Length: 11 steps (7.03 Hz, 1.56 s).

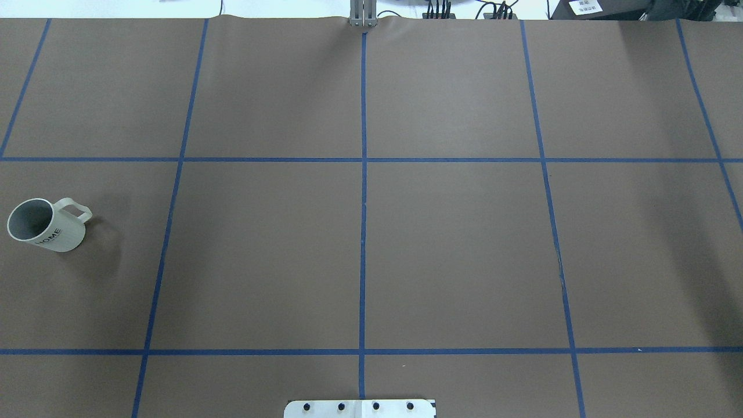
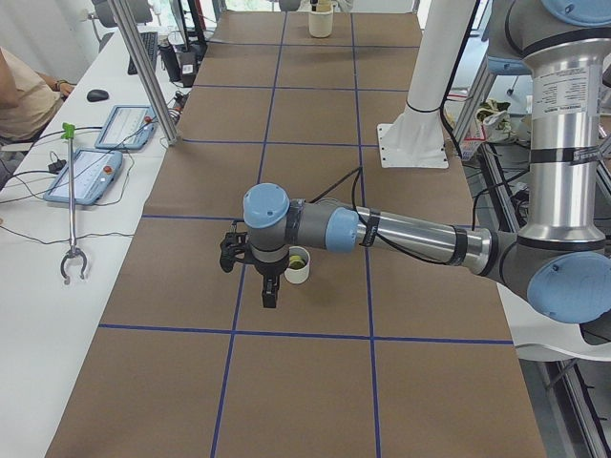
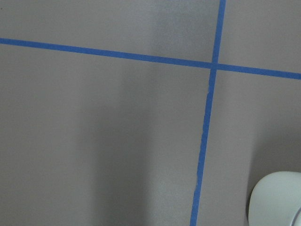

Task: Left arm hands cup to right arm to dump lemon

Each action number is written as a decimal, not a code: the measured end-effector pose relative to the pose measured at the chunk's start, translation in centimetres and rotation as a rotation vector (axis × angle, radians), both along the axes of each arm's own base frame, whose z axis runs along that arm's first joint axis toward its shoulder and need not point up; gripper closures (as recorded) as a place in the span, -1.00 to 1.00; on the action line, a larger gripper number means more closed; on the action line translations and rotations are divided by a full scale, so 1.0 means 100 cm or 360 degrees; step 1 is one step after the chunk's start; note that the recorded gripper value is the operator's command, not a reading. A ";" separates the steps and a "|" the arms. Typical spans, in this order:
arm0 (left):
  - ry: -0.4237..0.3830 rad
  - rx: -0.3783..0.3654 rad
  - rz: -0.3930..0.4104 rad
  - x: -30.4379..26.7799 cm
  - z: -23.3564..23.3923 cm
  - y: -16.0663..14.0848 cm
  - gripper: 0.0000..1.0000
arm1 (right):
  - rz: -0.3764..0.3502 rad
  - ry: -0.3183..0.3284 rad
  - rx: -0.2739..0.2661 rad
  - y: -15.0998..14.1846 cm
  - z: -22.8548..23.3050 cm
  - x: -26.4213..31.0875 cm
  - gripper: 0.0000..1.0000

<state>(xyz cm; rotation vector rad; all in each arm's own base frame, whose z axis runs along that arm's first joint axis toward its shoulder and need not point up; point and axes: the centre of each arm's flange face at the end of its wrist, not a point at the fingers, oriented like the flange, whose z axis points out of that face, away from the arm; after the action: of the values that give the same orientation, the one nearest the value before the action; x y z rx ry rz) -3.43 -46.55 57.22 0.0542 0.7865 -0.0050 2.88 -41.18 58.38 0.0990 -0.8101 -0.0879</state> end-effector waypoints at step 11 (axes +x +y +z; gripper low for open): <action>-0.0001 0.0066 0.0204 0.125 0.007 0.004 -1.00 | -0.0015 0.0080 -0.0025 0.006 0.010 -0.003 -1.00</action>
<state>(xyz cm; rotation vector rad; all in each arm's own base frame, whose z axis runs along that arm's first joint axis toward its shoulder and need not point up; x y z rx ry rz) 9.09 -46.13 57.93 0.0432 0.7886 0.1326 2.62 -40.63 59.41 0.0781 -0.7610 -0.0927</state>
